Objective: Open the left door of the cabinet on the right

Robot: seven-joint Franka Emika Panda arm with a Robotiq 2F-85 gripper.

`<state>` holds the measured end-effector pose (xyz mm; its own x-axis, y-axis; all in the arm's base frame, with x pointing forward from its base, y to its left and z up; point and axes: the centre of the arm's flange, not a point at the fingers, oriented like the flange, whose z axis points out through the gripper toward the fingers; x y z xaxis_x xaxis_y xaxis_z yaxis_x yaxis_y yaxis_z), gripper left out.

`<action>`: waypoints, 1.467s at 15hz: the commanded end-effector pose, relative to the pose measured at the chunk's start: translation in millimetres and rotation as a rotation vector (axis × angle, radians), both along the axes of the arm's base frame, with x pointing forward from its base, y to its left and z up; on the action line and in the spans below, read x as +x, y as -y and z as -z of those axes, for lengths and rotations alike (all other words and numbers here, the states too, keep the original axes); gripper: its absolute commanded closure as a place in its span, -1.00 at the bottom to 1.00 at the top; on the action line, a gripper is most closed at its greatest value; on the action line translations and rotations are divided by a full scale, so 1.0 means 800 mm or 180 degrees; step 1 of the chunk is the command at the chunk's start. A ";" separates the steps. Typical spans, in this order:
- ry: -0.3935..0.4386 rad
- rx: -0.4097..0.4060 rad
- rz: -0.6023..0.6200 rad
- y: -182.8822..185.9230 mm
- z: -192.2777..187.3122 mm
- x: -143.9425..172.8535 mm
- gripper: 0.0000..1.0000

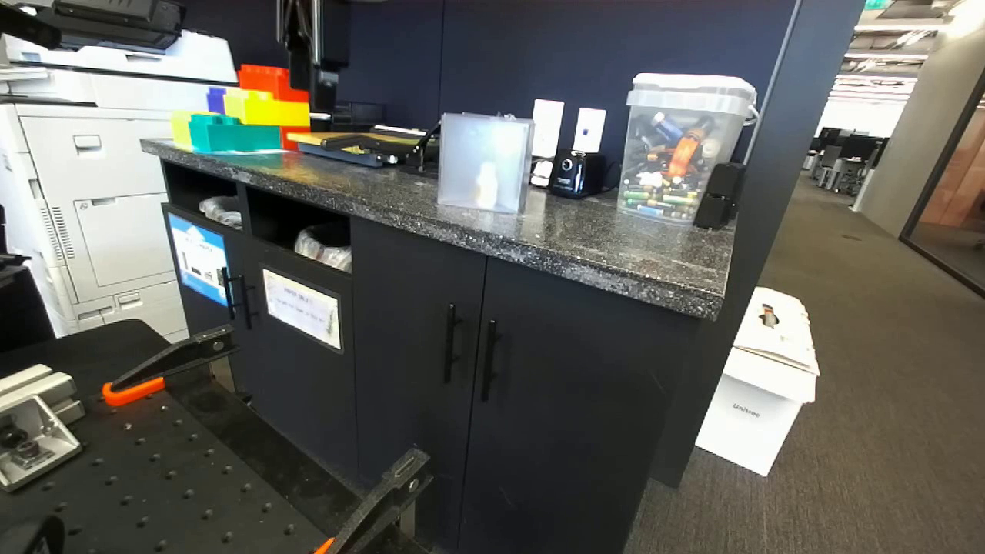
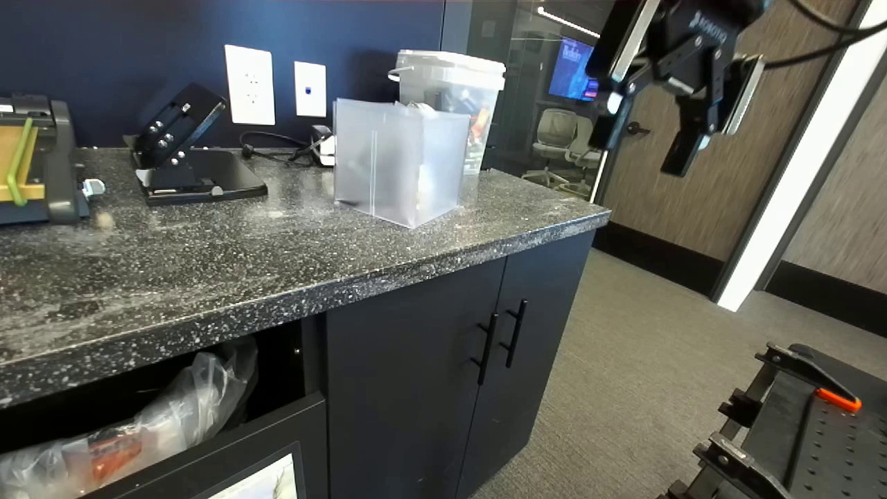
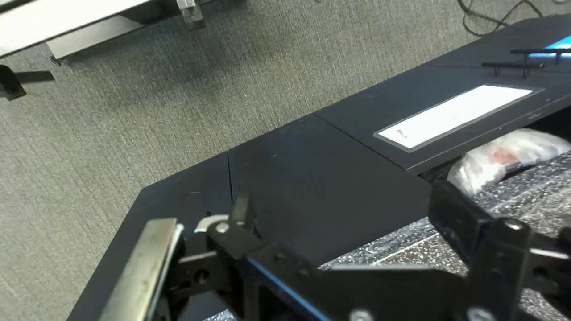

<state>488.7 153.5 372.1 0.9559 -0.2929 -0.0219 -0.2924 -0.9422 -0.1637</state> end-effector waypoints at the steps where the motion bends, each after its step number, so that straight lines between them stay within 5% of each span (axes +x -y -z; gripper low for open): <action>1: 0.0140 -0.0162 0.0155 0.002 0.082 0.027 -1.00; 8: 0.0228 -0.0590 0.0353 0.011 0.251 0.059 -1.00; 22: 0.0662 -0.1345 0.0360 0.000 0.444 0.106 -1.00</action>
